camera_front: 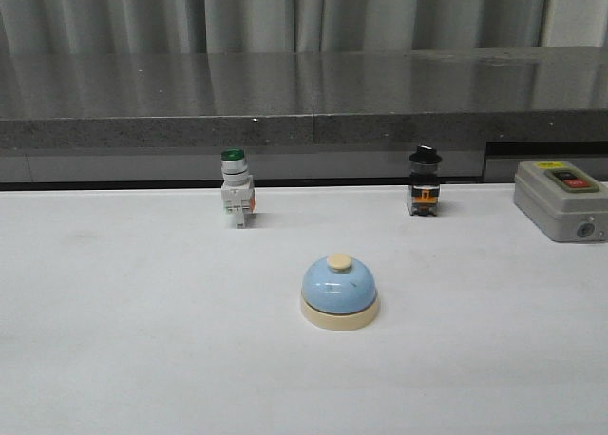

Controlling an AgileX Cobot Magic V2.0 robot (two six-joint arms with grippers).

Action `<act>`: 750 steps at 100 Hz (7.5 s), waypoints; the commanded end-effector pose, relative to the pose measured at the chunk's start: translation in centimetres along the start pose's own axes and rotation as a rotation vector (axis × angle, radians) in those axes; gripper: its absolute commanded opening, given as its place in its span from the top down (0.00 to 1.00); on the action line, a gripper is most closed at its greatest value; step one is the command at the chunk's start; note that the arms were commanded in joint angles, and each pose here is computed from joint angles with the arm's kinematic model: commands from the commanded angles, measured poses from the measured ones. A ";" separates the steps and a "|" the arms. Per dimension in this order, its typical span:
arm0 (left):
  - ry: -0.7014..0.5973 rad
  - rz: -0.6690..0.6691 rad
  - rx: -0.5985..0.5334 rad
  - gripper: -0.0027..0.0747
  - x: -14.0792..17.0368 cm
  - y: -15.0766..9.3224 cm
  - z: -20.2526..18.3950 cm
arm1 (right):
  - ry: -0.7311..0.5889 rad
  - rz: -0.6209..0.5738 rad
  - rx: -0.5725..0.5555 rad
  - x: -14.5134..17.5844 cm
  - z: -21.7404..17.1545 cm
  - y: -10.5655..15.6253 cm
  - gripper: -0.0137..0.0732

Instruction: Place and press bell with both arms

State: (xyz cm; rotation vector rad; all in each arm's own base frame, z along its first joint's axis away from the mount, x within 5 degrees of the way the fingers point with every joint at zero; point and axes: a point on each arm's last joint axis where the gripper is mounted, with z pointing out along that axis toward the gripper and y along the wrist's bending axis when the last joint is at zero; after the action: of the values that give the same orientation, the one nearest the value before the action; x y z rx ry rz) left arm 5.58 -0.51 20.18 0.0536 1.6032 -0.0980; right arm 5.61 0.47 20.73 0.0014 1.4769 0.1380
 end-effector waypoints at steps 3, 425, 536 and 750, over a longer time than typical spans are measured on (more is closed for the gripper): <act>-0.076 -0.012 0.006 0.99 0.4 0.0 0.0 | -0.113 -0.003 -0.006 -1.3 -0.2 0.1 0.92; -0.074 -0.012 0.006 0.99 0.5 0.0 0.0 | 0.736 -0.123 -0.134 -14.8 19.4 7.5 0.92; -0.074 -0.012 0.006 0.99 0.5 0.0 0.0 | 0.443 -0.050 -0.001 -12.7 3.7 1.3 0.92; -0.074 -0.012 0.006 0.99 0.5 0.0 0.0 | -0.006 -0.053 0.060 -0.3 -0.2 -0.3 0.92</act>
State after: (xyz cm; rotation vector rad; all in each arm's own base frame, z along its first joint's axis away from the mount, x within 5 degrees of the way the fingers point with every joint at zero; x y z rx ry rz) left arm 5.58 -0.52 20.19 0.0536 1.6017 -0.0981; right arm 5.66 0.21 19.67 0.0017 1.5895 0.0544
